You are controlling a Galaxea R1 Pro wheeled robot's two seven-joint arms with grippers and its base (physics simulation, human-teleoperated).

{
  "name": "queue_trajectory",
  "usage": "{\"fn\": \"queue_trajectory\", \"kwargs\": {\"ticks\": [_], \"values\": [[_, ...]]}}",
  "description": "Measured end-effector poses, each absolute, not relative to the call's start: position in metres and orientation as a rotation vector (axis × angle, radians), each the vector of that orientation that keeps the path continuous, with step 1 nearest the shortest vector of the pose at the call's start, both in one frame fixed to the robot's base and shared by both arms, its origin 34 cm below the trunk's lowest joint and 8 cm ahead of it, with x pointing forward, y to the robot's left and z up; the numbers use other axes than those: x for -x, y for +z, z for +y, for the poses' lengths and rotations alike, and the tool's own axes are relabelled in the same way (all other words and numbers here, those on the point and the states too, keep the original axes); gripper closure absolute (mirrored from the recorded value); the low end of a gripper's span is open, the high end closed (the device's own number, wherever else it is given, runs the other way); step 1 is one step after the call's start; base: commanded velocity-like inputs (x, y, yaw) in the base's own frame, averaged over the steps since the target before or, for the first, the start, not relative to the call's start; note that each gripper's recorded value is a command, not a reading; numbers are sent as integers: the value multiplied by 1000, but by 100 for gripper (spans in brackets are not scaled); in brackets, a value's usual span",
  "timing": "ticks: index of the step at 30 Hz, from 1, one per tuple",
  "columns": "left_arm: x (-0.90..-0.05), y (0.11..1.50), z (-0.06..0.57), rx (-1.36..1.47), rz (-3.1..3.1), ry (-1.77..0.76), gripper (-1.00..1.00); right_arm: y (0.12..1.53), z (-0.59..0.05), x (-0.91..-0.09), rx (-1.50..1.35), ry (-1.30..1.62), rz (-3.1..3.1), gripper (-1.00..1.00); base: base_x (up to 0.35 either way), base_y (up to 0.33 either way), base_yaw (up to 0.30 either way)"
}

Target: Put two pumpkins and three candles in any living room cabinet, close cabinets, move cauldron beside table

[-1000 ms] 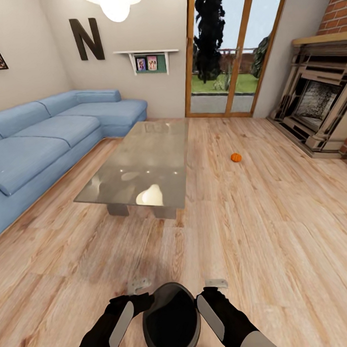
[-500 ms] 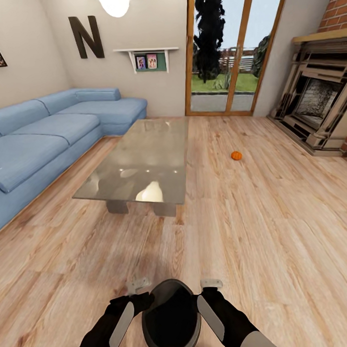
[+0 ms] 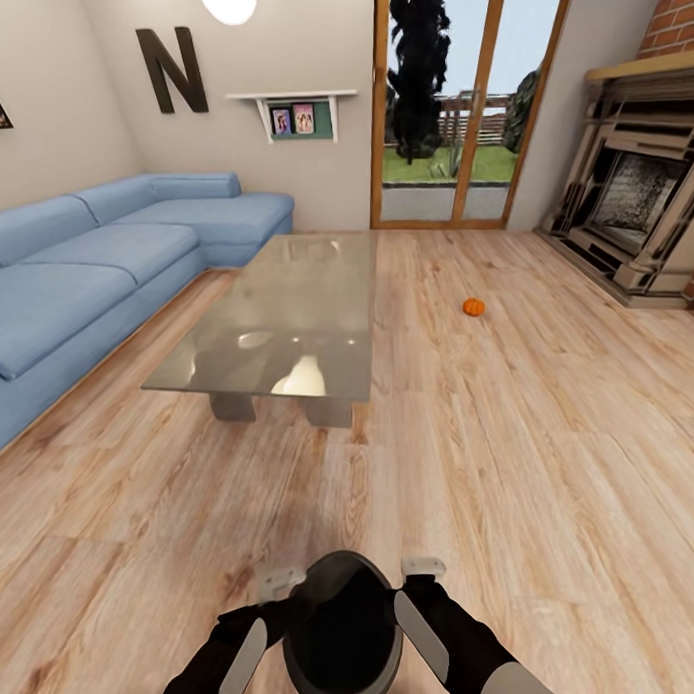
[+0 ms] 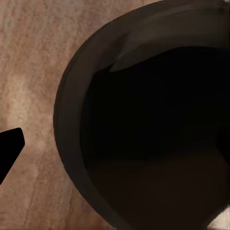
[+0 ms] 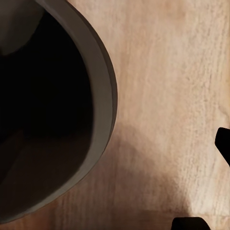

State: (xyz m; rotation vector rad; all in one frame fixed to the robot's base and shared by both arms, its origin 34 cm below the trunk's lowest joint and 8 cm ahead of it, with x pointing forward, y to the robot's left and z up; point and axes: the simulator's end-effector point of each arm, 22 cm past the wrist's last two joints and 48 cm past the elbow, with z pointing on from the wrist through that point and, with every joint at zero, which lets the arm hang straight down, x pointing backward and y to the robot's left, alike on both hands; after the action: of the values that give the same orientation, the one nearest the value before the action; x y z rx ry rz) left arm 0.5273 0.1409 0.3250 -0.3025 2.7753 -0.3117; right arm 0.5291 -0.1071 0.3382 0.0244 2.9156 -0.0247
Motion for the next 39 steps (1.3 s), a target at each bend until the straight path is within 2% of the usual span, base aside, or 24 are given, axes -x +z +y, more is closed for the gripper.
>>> {"fn": "queue_trajectory", "kwargs": {"ticks": [39], "values": [[-522,247,154,303,2707,-309,-100,250,-112,-507,-51,-40,2895,-100,0,0,0]]}}
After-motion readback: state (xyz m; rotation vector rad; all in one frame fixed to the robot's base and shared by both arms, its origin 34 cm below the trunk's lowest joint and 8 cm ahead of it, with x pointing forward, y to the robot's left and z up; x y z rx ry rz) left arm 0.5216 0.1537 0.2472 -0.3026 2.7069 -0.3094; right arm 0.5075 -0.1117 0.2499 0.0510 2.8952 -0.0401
